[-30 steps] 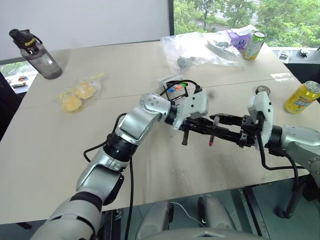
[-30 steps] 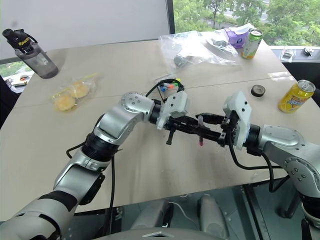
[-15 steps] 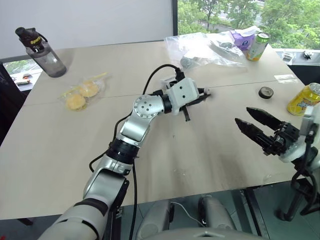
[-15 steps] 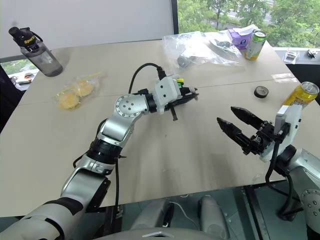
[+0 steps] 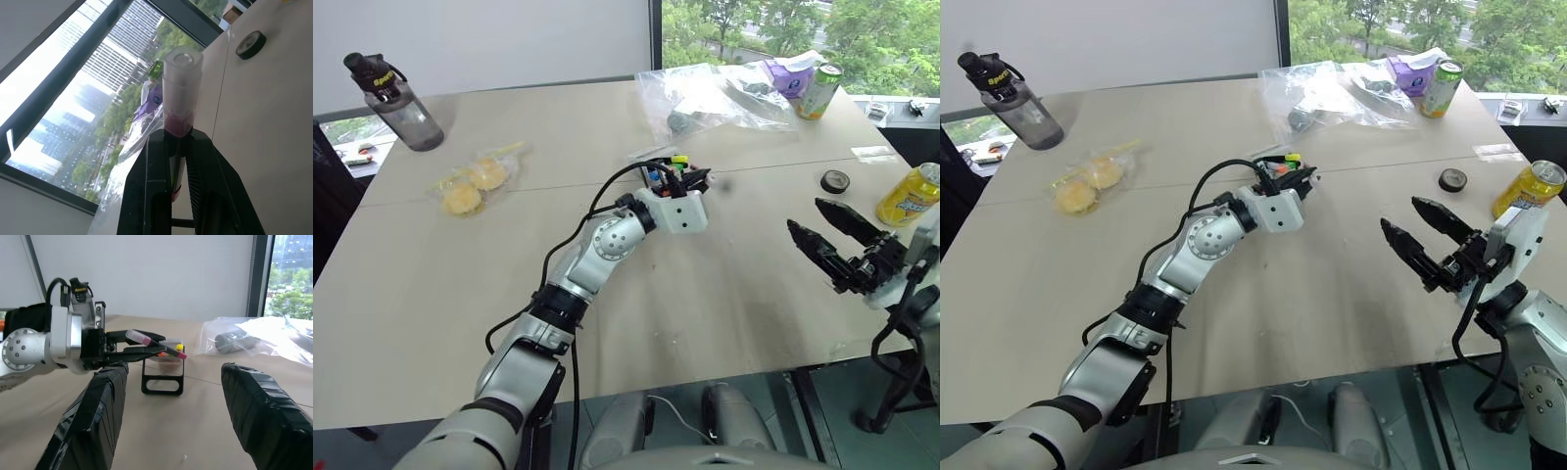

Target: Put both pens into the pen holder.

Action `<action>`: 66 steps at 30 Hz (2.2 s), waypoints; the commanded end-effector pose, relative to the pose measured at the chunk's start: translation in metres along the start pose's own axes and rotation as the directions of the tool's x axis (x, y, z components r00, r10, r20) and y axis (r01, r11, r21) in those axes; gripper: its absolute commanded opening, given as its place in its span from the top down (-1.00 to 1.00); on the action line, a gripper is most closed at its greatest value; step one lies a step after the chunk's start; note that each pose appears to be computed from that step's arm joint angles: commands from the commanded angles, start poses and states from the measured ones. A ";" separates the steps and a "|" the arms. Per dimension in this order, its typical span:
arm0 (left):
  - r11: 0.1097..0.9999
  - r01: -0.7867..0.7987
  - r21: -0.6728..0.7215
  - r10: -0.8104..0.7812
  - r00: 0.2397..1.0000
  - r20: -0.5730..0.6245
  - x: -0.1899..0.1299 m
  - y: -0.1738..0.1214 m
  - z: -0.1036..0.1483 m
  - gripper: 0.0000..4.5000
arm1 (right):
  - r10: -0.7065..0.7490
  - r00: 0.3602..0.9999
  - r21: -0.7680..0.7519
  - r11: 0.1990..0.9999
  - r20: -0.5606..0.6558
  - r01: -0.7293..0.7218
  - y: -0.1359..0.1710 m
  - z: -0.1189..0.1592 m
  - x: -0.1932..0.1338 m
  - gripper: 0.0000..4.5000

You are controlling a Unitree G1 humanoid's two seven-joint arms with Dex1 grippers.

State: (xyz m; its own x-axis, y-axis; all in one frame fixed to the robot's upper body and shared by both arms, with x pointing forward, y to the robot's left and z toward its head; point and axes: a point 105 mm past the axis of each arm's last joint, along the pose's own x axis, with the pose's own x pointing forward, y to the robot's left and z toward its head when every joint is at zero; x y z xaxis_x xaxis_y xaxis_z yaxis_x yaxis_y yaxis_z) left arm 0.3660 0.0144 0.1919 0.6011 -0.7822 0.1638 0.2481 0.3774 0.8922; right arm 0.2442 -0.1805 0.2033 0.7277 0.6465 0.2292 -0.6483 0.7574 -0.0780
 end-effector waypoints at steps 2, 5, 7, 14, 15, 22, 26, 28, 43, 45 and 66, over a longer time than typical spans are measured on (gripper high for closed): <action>0.992 -0.082 0.091 0.076 0.995 0.066 -0.002 0.019 0.011 1.00 | 0.016 1.000 -0.036 0.999 0.019 -0.015 0.005 0.005 0.000 -0.45; 0.988 -0.106 0.115 0.095 0.990 0.102 -0.005 0.021 0.019 1.00 | 0.010 1.000 -0.039 0.999 0.013 -0.009 0.005 0.004 -0.003 -0.45; 0.987 -0.114 0.112 0.103 0.989 0.105 -0.007 0.021 0.020 1.00 | 0.008 1.000 -0.042 0.999 0.008 -0.008 0.004 0.004 -0.004 -0.45; 0.989 -0.114 0.099 0.113 0.994 0.008 -0.013 0.018 0.006 1.00 | 0.009 1.000 -0.045 0.999 0.006 -0.009 0.003 0.005 -0.004 -0.45; 0.990 -0.108 0.092 0.109 0.994 -0.014 -0.015 0.016 0.002 1.00 | 0.009 1.000 -0.045 0.999 0.007 -0.009 0.003 0.006 -0.003 -0.45; 0.991 -0.092 0.095 0.100 0.991 -0.085 -0.019 0.014 -0.013 1.00 | 0.011 1.000 -0.046 0.999 0.008 -0.010 0.002 0.007 -0.003 -0.45; 0.988 -0.101 0.118 0.116 0.986 -0.124 -0.019 0.020 -0.021 1.00 | 0.008 1.000 -0.046 0.999 0.009 -0.007 0.003 0.007 -0.003 -0.45; 0.987 -0.103 0.126 0.120 0.984 -0.131 -0.019 0.021 -0.023 1.00 | 0.006 1.000 -0.047 0.999 0.009 -0.006 0.003 0.007 -0.004 -0.45; 0.978 -0.131 0.162 0.161 0.969 -0.187 -0.016 0.033 -0.037 -0.42 | 0.009 1.000 -0.045 0.999 0.014 -0.009 0.005 0.006 -0.002 -0.52; 0.977 -0.130 0.168 0.161 0.969 -0.189 -0.016 0.033 -0.039 -0.85 | 0.010 1.000 -0.049 0.999 0.015 -0.009 0.004 0.007 -0.001 -0.52; 0.749 -0.113 -0.653 0.189 0.981 0.047 -0.058 0.037 0.003 -0.99 | 0.009 0.983 -0.082 0.996 -0.183 -0.024 -0.012 -0.040 -0.024 -0.52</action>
State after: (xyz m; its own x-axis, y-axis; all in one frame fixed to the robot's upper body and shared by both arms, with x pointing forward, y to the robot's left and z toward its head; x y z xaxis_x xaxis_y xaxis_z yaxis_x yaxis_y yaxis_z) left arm 0.3481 0.0651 0.2087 0.6305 -0.7041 0.3267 0.5651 0.7049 0.4287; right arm 0.2463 -0.1996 0.1592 0.7627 0.6443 0.0561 -0.6368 0.7633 -0.1088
